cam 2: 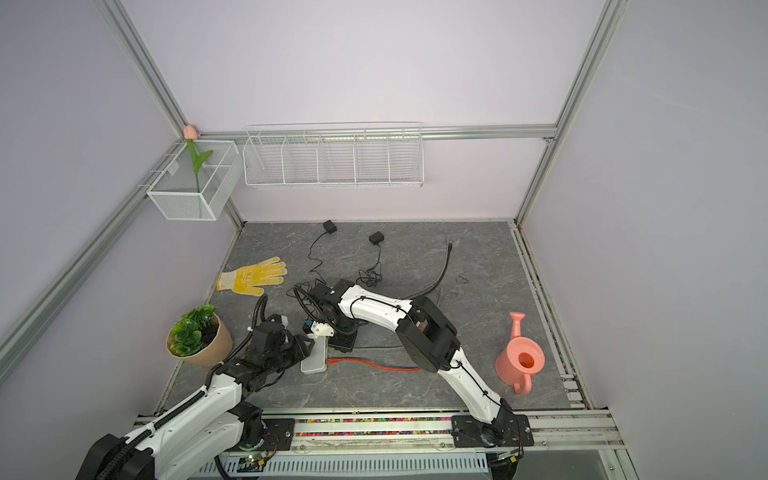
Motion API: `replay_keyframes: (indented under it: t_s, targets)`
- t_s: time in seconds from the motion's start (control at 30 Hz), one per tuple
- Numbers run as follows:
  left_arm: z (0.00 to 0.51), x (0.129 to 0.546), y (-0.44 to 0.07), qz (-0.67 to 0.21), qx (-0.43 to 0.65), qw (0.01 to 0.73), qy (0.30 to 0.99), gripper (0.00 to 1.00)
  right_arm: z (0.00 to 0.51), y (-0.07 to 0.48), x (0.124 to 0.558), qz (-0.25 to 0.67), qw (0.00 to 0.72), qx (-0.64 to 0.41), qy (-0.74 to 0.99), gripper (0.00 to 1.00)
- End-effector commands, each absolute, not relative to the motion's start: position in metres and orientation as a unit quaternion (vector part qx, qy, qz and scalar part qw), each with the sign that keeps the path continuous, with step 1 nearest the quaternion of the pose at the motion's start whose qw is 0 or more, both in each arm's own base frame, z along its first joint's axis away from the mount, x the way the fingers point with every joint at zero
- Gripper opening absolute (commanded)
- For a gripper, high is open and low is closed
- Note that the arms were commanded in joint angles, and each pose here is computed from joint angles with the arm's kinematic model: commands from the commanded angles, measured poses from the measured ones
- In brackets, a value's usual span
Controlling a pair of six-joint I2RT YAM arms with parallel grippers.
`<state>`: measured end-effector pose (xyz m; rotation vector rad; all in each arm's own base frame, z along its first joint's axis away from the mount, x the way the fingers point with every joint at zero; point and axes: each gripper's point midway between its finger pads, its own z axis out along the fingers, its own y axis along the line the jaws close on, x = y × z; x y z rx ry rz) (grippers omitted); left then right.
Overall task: Insert the plug into the switch port
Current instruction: 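Push the grey plug into the port beside the red plug with the right gripper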
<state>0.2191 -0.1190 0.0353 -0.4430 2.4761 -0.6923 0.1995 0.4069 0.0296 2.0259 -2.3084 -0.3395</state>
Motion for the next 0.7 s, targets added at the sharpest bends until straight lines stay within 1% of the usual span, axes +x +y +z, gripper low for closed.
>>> replay_keyframes:
  t_s: [0.0,0.13,0.27,0.67]
  targets:
    - [0.037,0.216,-0.125,-0.270,-0.152,0.257,0.915,0.42,0.023,0.425,0.182,-0.135,0.028,0.677,-0.723,0.07]
    - [0.038,0.216,-0.124,-0.269,-0.153,0.260,0.915,0.42,0.017,0.416,0.172,-0.128,0.046,0.687,-0.714,0.07]
    - [0.038,0.216,-0.124,-0.270,-0.152,0.260,0.915,0.42,0.016,0.414,0.171,-0.127,0.047,0.687,-0.714,0.07]
    - [0.036,0.212,-0.132,-0.287,-0.134,0.247,0.916,0.42,0.034,0.440,0.182,-0.162,0.001,0.667,-0.727,0.07]
